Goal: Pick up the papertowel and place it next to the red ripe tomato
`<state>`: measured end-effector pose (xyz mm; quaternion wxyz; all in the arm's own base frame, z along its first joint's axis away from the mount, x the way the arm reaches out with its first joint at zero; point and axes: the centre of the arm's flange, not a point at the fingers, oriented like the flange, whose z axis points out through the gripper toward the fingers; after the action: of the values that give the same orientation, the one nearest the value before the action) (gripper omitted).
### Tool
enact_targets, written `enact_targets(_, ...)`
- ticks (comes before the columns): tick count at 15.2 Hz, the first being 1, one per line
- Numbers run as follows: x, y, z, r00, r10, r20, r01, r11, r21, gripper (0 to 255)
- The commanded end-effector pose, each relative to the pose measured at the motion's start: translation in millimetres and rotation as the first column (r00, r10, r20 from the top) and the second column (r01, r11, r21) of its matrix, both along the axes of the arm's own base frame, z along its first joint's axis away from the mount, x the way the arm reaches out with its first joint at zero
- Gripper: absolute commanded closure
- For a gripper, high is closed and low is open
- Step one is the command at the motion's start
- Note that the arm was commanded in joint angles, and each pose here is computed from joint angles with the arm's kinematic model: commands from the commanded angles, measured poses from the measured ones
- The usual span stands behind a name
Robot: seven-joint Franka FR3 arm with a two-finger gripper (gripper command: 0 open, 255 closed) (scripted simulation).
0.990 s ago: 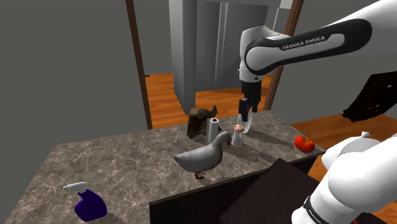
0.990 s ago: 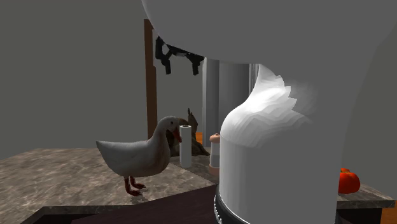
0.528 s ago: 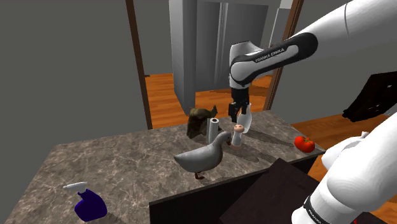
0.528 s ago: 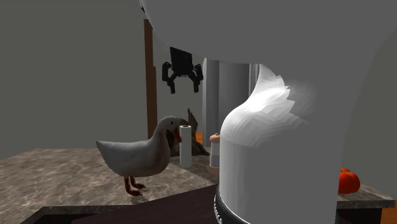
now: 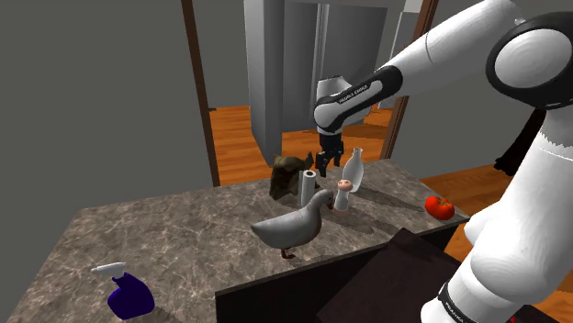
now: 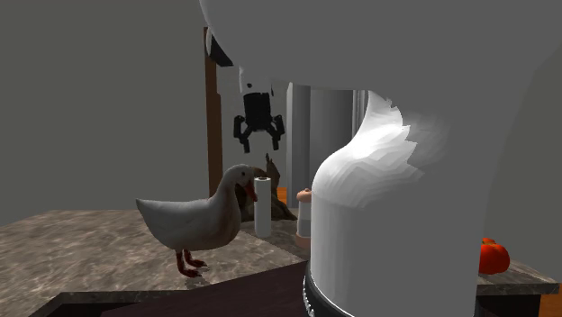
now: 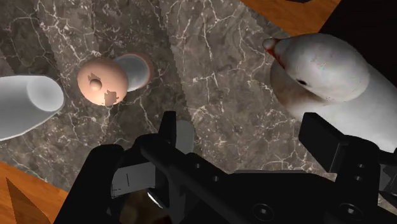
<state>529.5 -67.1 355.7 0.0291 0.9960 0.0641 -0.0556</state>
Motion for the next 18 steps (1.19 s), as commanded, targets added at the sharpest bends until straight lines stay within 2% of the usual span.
enact_targets(1,23,-9,-17,1.0,-0.002,0.005,0.002,1.0,-0.002,0)
enact_targets(12,127,-52,-95,1.0,-0.014,0.028,0.014,1.0,-0.007,0)
enact_targets(18,125,-54,-126,1.0,-0.014,0.028,0.014,1.0,-0.007,0)
